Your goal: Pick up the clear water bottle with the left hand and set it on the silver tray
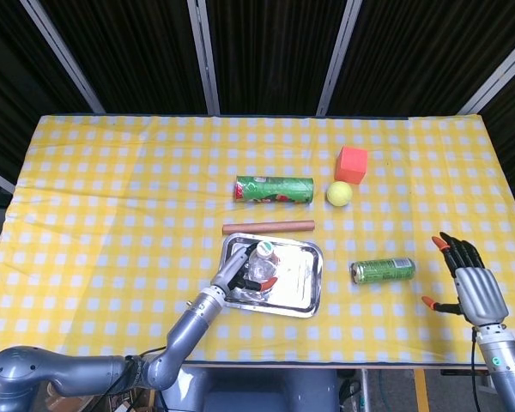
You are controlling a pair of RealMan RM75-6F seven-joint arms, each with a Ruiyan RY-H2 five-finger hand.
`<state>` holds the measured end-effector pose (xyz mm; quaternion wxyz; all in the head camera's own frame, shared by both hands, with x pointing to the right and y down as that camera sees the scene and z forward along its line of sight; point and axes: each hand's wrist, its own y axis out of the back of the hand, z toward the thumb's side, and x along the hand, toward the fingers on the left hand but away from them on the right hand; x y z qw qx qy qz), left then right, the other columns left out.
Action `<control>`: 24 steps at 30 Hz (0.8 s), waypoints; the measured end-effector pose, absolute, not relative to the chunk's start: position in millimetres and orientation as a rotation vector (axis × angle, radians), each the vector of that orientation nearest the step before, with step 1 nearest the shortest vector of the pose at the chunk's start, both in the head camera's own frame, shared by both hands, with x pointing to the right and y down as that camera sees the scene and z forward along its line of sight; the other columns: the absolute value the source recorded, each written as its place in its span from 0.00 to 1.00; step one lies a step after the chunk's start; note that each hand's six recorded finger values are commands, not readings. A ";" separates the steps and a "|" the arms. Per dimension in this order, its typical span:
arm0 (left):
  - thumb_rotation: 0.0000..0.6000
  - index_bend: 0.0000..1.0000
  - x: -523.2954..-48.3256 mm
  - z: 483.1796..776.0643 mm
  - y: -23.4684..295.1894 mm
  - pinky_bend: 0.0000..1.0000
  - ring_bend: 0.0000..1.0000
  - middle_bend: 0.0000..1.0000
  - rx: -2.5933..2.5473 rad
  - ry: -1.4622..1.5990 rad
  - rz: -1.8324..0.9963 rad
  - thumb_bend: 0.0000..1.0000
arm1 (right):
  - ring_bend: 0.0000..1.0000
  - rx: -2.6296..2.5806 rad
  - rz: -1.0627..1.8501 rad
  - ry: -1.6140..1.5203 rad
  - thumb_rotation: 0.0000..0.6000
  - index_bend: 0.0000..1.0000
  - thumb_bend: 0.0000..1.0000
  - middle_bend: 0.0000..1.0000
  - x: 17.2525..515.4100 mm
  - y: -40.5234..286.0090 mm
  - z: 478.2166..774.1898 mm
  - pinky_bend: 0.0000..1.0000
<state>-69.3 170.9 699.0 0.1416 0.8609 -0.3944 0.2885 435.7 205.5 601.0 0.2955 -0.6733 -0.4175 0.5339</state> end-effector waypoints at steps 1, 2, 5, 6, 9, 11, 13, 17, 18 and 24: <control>1.00 0.63 -69.4 699.6 171.3 0.02 0.08 0.56 2.490 -1.139 0.833 0.46 | 0.00 -1.793 1.421 -1.111 1.00 0.01 0.05 0.00 435.8 205.5 601.3 0.00; 1.00 0.63 -69.8 700.6 171.8 0.02 0.08 0.56 2.497 -1.140 0.835 0.45 | 0.00 -1.794 1.420 -1.111 1.00 0.01 0.05 0.00 435.3 205.5 601.5 0.00; 1.00 0.61 -71.2 705.9 175.8 0.02 0.08 0.54 2.513 -1.133 0.843 0.42 | 0.00 -1.796 1.415 -1.110 1.00 0.01 0.05 0.00 434.6 205.6 601.2 0.00; 1.00 0.60 -71.1 707.3 177.3 0.02 0.07 0.52 2.515 -1.126 0.843 0.40 | 0.00 -1.796 1.414 -1.110 1.00 0.01 0.05 0.00 434.4 205.7 601.2 0.00; 1.00 0.44 -70.5 711.4 182.3 0.02 0.02 0.42 2.535 -1.096 0.855 0.30 | 0.00 -1.797 1.412 -1.110 1.00 0.01 0.05 0.00 434.1 205.7 600.9 0.00; 1.00 0.32 -69.5 712.1 185.8 0.01 0.00 0.34 2.558 -1.069 0.862 0.23 | 0.00 -1.795 1.411 -1.111 1.00 0.01 0.05 0.00 434.5 205.6 600.5 0.00; 1.00 0.23 -69.1 711.9 189.3 0.00 0.00 0.25 2.589 -1.038 0.867 0.16 | 0.00 -1.794 1.412 -1.114 1.00 0.01 0.05 0.00 435.1 205.3 600.4 0.00; 1.00 0.15 -70.7 707.3 193.6 0.00 0.00 0.18 2.636 -0.993 0.848 0.10 | 0.00 -1.795 1.414 -1.113 1.00 0.01 0.05 0.00 435.3 205.5 601.0 0.00; 1.00 0.14 -72.2 705.3 194.4 0.00 0.00 0.17 2.646 -0.983 0.838 0.09 | 0.00 -1.796 1.413 -1.111 1.00 0.01 0.05 0.00 434.9 205.6 601.1 0.00; 1.00 0.07 -88.7 692.4 193.4 0.00 0.00 0.12 2.679 -0.963 0.795 0.07 | 0.00 -1.799 1.414 -1.097 1.00 0.01 0.05 0.00 432.2 206.8 602.4 0.00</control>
